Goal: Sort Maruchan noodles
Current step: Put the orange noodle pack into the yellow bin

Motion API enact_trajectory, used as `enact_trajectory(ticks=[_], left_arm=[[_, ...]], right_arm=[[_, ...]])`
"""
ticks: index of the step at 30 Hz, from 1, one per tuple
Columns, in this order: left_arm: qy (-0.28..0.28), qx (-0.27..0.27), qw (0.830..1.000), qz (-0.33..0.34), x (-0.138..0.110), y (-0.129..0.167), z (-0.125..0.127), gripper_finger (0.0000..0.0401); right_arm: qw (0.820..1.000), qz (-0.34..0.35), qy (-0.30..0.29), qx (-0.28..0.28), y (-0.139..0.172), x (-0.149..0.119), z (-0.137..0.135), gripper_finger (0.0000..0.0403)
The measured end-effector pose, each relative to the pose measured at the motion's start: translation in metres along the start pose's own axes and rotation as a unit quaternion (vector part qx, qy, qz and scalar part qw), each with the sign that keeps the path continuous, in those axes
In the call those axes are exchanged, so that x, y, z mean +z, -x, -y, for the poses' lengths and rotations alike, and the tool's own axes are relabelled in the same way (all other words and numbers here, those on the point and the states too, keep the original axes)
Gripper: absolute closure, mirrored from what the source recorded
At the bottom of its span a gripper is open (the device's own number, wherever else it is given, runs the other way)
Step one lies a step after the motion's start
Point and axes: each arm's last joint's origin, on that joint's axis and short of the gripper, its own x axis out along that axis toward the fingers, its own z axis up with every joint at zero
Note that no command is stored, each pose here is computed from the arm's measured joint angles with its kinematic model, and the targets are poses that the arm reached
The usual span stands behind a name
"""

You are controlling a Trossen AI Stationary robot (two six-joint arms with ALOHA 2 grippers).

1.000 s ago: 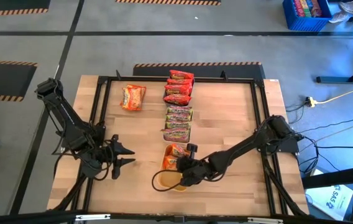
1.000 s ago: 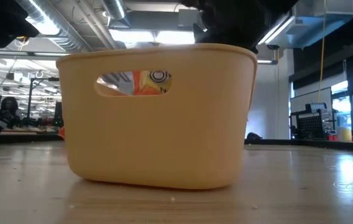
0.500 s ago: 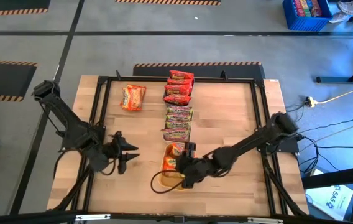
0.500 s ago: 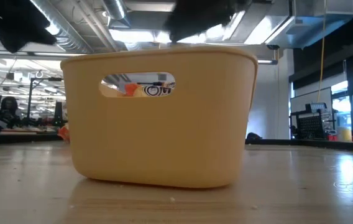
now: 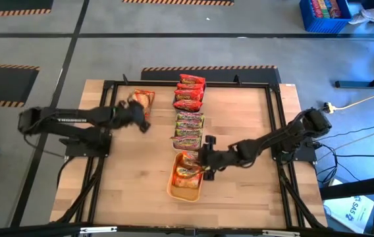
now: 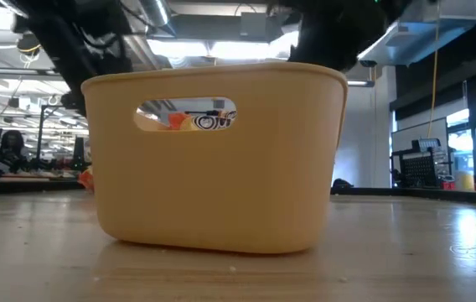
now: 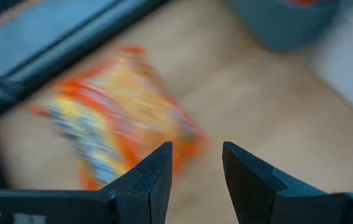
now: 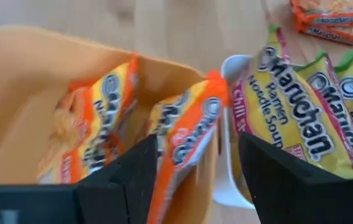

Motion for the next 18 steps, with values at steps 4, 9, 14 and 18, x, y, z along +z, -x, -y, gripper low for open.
enact_trajectory(ticks=[4,9,14,18], left_arm=[[0.032,0.072,0.997,0.019,0.021,-0.018,-0.035,0.0266],[0.084,0.096,0.989,0.075,0.046,-0.034,-0.073,0.0266],[0.138,0.040,0.986,0.081,0.061,-0.059,-0.104,0.0266],[0.150,0.065,0.986,0.033,0.075,-0.082,-0.123,0.0266]], right_arm=[[0.999,0.027,-0.031,0.020,-0.012,-0.019,0.015,0.0203],[0.996,0.034,-0.073,0.039,-0.018,-0.025,0.026,0.0205],[0.995,0.042,-0.079,0.040,-0.018,-0.023,0.025,0.0205],[0.993,0.050,-0.093,0.044,-0.017,-0.021,0.025,0.0205]])
